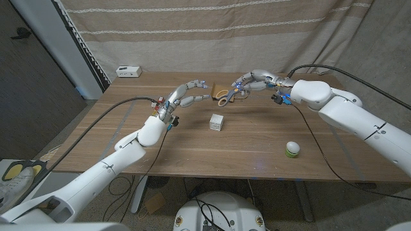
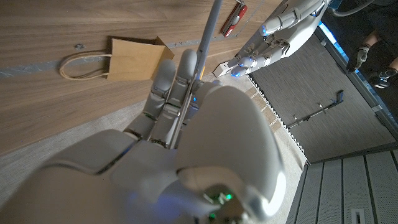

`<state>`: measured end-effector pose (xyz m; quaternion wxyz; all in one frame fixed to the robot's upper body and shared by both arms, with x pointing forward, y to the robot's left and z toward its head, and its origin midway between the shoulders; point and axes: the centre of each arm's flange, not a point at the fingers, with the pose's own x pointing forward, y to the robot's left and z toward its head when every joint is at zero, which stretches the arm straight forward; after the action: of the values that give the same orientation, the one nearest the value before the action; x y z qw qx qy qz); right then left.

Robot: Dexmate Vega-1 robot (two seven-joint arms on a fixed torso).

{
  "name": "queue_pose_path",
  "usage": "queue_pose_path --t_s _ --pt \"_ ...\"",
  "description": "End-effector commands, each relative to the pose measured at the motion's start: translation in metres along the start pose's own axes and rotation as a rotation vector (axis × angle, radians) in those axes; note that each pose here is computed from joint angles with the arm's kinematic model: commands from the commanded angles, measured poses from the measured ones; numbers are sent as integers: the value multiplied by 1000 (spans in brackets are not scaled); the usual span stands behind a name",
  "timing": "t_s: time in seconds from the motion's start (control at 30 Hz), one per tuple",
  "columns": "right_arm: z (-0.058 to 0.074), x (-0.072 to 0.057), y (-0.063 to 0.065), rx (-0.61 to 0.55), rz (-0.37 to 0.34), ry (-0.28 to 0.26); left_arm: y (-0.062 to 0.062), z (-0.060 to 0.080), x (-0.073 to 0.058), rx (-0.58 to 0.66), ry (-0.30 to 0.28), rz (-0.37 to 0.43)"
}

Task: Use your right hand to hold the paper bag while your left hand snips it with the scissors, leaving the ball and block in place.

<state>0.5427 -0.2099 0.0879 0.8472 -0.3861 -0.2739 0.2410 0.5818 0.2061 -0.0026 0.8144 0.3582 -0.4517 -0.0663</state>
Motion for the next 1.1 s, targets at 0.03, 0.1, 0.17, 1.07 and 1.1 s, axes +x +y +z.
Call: queue_pose_path --t_s 0.03,0.1,0.17,1.07,1.1 --pt "8 0 0 -19 8 -2 0 -1 -1 -3 -6 -22" --pt "9 0 0 -23 8 -4 0 -1 -2 -2 -6 -25" --pt "10 -1 1 -24 7 -6 -1 -1 -2 -2 -7 -28" --pt "20 0 5 -53 30 -17 -13 4 2 -11 -30 -63" --pt "20 0 5 -51 31 -17 -13 4 2 -13 -30 -65"
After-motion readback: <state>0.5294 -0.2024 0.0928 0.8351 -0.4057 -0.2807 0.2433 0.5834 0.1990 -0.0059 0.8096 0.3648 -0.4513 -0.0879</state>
